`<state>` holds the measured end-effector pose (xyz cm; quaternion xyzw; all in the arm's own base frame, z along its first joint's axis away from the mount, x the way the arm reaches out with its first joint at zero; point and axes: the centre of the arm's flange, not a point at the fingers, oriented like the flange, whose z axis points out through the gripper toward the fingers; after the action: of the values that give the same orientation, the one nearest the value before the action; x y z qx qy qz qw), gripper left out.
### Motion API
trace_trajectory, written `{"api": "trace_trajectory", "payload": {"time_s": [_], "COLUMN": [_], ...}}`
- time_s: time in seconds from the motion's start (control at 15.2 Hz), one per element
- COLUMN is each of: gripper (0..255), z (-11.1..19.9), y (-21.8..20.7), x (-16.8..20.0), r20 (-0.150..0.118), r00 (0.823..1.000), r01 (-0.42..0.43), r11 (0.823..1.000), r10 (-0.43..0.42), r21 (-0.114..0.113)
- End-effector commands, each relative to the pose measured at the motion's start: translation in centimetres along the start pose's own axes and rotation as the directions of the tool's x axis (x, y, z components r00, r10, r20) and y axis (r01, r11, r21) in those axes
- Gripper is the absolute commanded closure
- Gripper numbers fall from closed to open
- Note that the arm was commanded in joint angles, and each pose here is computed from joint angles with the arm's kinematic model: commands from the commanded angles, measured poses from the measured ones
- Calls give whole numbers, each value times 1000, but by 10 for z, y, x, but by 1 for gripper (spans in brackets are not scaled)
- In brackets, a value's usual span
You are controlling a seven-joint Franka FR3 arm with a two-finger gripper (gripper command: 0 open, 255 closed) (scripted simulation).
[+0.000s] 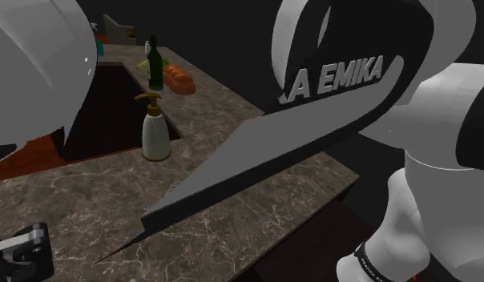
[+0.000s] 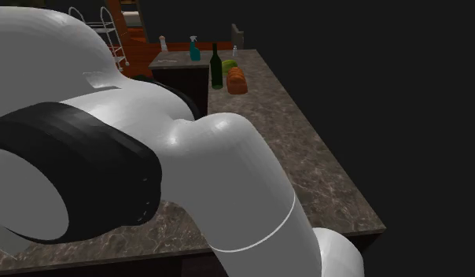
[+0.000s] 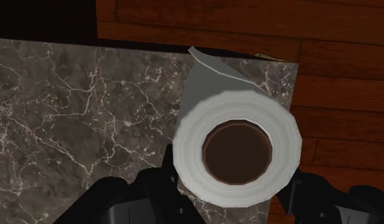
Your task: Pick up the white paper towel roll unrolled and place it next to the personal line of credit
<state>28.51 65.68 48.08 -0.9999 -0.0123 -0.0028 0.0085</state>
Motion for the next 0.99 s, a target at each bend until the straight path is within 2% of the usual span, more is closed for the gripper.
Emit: {"api": "trace_trajectory", "payload": {"time_s": [0.0,0.66,0.92], "gripper": [255,255,255], "z": [10,64,64], "y": [-10,-9,-9], "x": [-1,-2,-2], "r20": [-1,-1,-1], "r00": [1000,1000,1000], "r01": [-2,-2,-2], "r11": [1000,1000,1000], "r10": [2,2,2], "r21": [-1,-1,-1]}}
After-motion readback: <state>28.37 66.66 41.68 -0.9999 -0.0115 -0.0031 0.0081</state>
